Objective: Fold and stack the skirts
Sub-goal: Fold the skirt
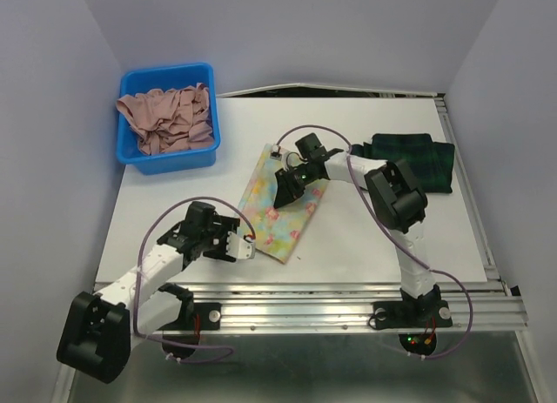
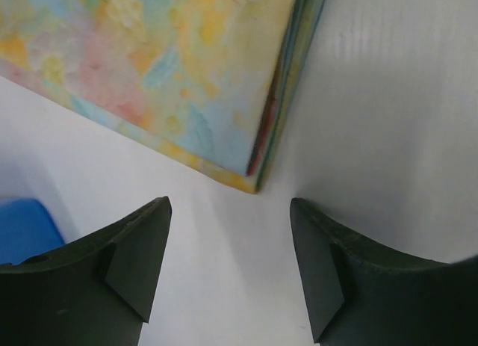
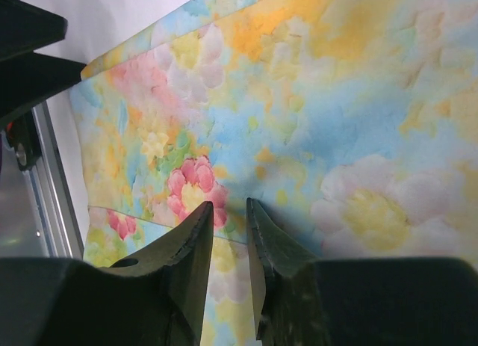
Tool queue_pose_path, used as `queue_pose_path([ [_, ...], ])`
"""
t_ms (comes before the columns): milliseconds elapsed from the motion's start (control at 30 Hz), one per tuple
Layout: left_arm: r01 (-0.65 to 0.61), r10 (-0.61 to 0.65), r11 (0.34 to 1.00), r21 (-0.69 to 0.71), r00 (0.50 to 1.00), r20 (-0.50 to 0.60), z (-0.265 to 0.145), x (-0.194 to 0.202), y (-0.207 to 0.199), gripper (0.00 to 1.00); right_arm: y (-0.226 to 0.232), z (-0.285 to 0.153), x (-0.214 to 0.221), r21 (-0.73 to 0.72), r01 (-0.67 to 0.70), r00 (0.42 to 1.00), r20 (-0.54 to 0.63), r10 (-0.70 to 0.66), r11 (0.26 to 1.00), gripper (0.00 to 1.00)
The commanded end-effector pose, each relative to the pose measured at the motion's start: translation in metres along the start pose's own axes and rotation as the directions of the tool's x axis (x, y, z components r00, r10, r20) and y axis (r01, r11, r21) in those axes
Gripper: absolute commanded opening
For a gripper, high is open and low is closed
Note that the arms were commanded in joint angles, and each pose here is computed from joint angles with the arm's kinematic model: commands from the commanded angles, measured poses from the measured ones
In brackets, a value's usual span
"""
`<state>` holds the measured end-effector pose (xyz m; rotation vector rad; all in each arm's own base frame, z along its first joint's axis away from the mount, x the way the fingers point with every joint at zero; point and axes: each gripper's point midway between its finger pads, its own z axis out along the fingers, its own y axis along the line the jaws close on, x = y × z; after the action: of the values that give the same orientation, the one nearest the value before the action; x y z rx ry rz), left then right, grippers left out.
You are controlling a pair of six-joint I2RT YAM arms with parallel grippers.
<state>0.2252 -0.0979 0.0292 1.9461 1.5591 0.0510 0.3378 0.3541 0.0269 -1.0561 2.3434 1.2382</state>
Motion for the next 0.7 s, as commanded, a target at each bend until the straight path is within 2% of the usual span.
queue_pose_path([
  [0, -0.257, 0.267, 0.955, -0.148, 0.962, 0.054, 0.001, -0.017, 0.026, 0.77, -0.041, 0.004, 0.032, 0.119, 0.070, 0.990, -0.127, -0.054, 0.991, 0.32],
  [67, -0.295, 0.306, 0.946, -0.135, 0.949, 0.072, 0.008, -0.018, 0.013, 0.79, -0.042, 0.005, 0.032, 0.113, 0.072, 0.989, -0.135, -0.056, 0.991, 0.32],
  [133, -0.325, 0.347, 0.924, -0.199, 0.934, 0.081, 0.013, -0.029, 0.022, 0.79, -0.041, 0.006, 0.034, 0.099, 0.066, 0.988, -0.145, -0.051, 0.993, 0.32],
  [200, -0.334, 0.356, 0.920, -0.204, 0.931, 0.080, 0.022, -0.033, 0.018, 0.79, -0.039, 0.006, 0.035, 0.089, 0.063, 0.988, -0.147, -0.050, 0.994, 0.32],
  [367, -0.278, 0.302, 0.947, -0.160, 0.941, 0.152, 0.033, -0.052, 0.021, 0.75, -0.040, 0.008, 0.041, 0.083, 0.057, 0.986, -0.160, -0.043, 0.995, 0.32],
  [533, -0.279, 0.313, 0.946, -0.165, 0.918, 0.242, 0.037, -0.084, 0.024, 0.74, -0.042, 0.009, 0.042, 0.087, 0.050, 0.986, -0.162, -0.036, 0.995, 0.32],
  [667, -0.228, 0.267, 0.961, -0.157, 0.914, 0.304, 0.036, -0.105, 0.028, 0.70, -0.041, 0.009, 0.041, 0.083, 0.049, 0.987, -0.160, -0.036, 0.995, 0.32],
])
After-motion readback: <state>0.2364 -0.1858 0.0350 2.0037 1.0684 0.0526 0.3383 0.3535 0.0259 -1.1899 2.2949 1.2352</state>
